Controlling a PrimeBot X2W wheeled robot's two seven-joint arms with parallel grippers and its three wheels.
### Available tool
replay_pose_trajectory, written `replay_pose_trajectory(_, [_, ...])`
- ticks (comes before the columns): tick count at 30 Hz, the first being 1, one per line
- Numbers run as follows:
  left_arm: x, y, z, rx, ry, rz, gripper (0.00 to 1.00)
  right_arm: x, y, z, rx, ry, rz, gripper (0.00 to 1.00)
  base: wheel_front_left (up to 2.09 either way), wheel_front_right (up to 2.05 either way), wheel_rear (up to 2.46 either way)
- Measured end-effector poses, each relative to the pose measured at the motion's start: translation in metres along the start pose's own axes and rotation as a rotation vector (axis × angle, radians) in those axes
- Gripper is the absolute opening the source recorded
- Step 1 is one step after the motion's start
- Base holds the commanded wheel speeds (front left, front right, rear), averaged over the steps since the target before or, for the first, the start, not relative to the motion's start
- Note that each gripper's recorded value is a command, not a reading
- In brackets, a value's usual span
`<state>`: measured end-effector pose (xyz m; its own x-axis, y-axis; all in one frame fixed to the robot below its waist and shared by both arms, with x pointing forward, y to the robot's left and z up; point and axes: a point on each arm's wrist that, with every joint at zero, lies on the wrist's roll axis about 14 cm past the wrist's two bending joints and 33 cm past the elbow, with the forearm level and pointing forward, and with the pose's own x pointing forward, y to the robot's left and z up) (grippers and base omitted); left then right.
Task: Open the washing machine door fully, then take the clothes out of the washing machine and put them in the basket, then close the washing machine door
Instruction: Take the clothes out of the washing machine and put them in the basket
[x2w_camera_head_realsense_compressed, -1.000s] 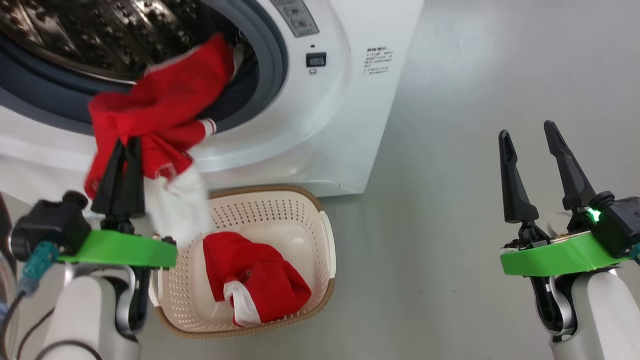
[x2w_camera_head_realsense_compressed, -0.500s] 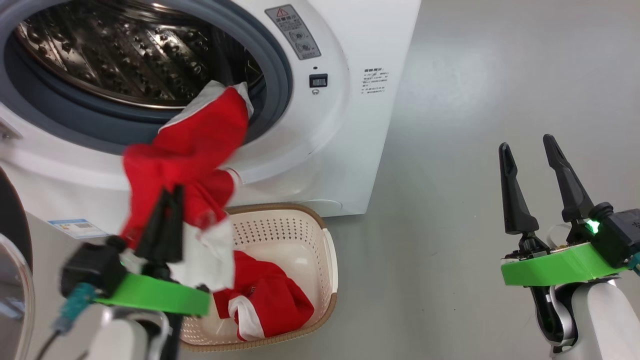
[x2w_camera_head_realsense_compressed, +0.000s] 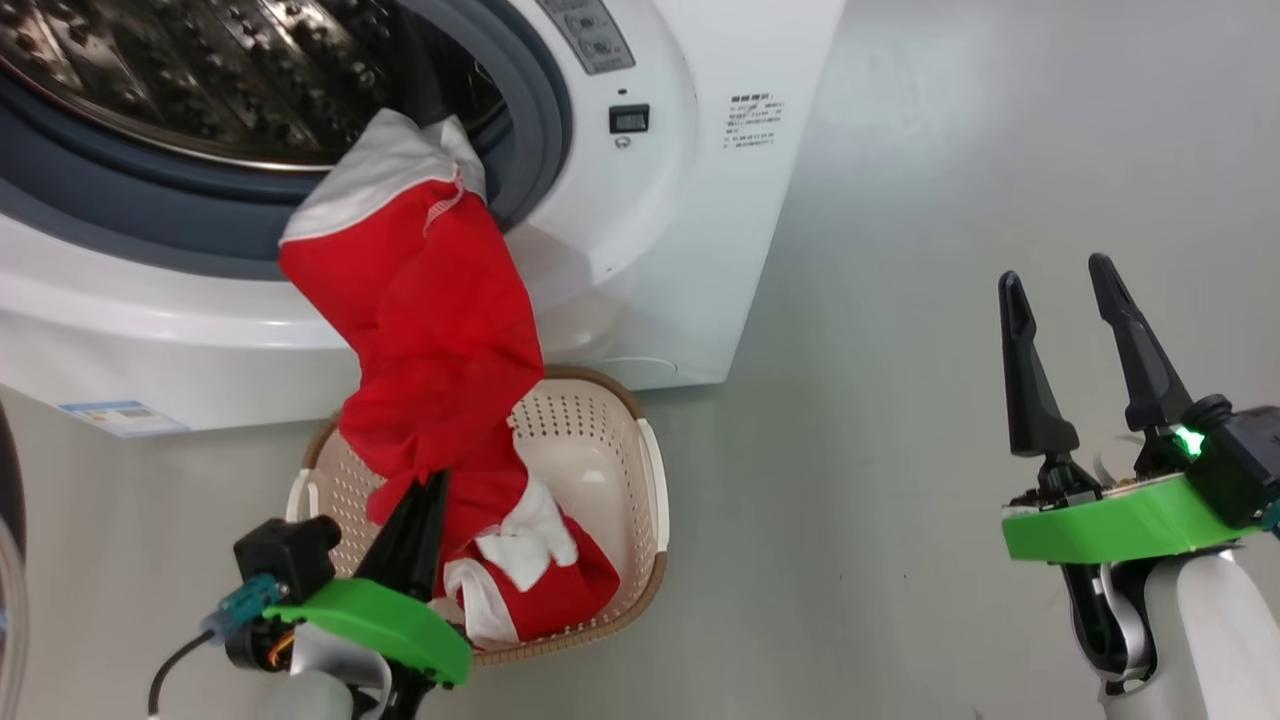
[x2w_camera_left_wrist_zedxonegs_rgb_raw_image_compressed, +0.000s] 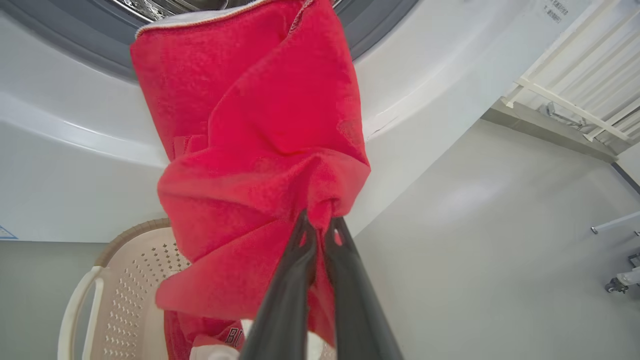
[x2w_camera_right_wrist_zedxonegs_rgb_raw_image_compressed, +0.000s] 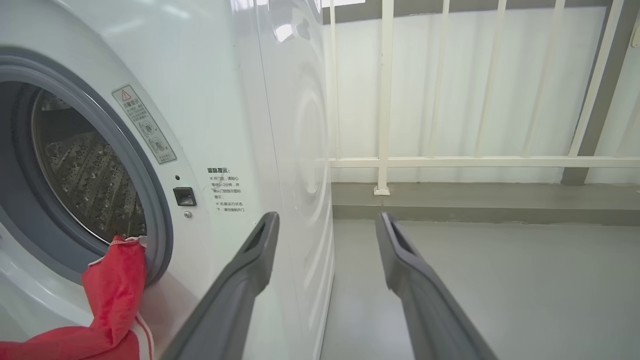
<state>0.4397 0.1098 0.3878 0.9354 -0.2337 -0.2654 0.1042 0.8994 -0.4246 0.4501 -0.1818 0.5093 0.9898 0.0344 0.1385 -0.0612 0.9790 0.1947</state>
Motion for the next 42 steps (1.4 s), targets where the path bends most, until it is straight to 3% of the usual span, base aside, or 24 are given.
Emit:
replay_pose_trajectory(9, [0.017,0.023,-0.052,-0.085,0.17,0.08,0.0,0.011,-0.007,-0.016,-0.005,0.025,-0.011,1.0,0.0,0.0,0.0])
replay_pose_trajectory(19, [0.035,0.03,-0.084,-0.097,0.283,0.1,0.0,0.022,-0.013,-0.03,-0.012,0.044,-0.021,1.0,0.0,0.0,0.0])
replay_pose_trajectory(37, [0.008,0.051,-0.183,-0.176,0.677,0.201,0.0,0.03,-0.031,-0.062,-0.032,0.101,-0.052,1.0,0.0,0.0,0.0])
replay_pose_trajectory(42, [0.008,0.053,-0.197,-0.171,0.721,0.203,0.0,0.03,-0.036,-0.072,-0.038,0.122,-0.063,1.0,0.0,0.0,0.0])
